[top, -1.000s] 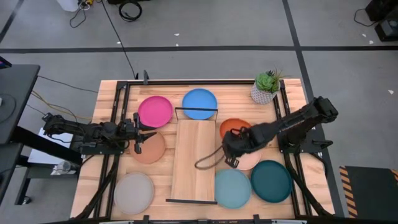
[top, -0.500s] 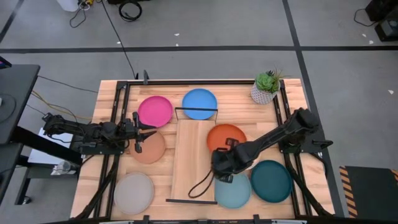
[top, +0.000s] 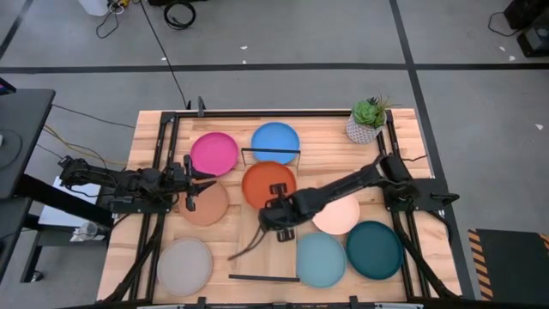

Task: Place and stack plates onto a shelf
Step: Put the orange plate on the shelf, then put the white plate on the shelf, then stack the light blue plate on top of the white plate on the shelf

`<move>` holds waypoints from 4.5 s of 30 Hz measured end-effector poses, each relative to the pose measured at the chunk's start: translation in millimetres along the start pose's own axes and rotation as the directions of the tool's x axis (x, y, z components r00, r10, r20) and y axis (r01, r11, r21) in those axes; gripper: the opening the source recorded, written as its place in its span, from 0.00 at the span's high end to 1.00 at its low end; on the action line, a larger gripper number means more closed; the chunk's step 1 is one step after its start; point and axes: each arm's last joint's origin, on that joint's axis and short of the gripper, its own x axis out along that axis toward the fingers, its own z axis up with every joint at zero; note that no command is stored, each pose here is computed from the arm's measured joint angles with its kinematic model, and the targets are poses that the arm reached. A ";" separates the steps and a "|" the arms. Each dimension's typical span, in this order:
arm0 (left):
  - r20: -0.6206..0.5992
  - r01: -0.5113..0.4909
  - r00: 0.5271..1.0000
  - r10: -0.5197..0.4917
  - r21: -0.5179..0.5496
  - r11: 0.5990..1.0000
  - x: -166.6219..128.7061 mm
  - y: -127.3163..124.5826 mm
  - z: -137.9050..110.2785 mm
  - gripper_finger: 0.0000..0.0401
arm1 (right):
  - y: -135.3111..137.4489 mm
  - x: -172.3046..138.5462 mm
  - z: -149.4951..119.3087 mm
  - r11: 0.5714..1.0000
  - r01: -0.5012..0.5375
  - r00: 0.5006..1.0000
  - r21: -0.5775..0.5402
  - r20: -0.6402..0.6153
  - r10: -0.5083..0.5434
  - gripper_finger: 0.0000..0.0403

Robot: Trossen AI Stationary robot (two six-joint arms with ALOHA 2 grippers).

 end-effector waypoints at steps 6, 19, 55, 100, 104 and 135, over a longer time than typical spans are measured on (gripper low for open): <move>-0.012 0.000 1.000 0.000 -0.022 1.000 0.2 0.0 -1.1 0.76 | -18.7 6.0 -0.2 0.999 -0.020 1.000 0.046 -0.014 0.021 0.96; -0.058 -0.006 0.998 0.005 -0.028 1.000 3.3 -1.1 -5.2 0.76 | -15.0 -5.9 2.7 0.996 -0.022 0.999 0.084 0.030 0.019 0.78; -0.050 -0.011 0.999 0.013 0.023 1.000 3.3 -0.8 -4.6 0.76 | 19.7 10.1 -104.5 0.750 0.080 0.932 0.657 -0.316 0.176 0.63; -0.053 -0.011 0.999 0.013 0.024 1.000 3.3 -0.8 -4.9 0.76 | 46.5 -99.9 -20.2 0.924 -0.144 0.980 -0.355 0.076 0.183 0.98; -0.055 -0.011 0.998 0.013 0.025 1.000 3.3 -0.8 -5.0 0.76 | 62.5 -85.8 -18.4 0.846 -0.182 0.958 -0.502 0.101 0.267 0.98; -0.064 -0.030 0.997 0.032 0.032 0.999 4.4 -0.7 -6.0 0.76 | 105.7 -61.7 -24.2 0.864 -0.195 0.971 -0.465 0.034 0.238 0.82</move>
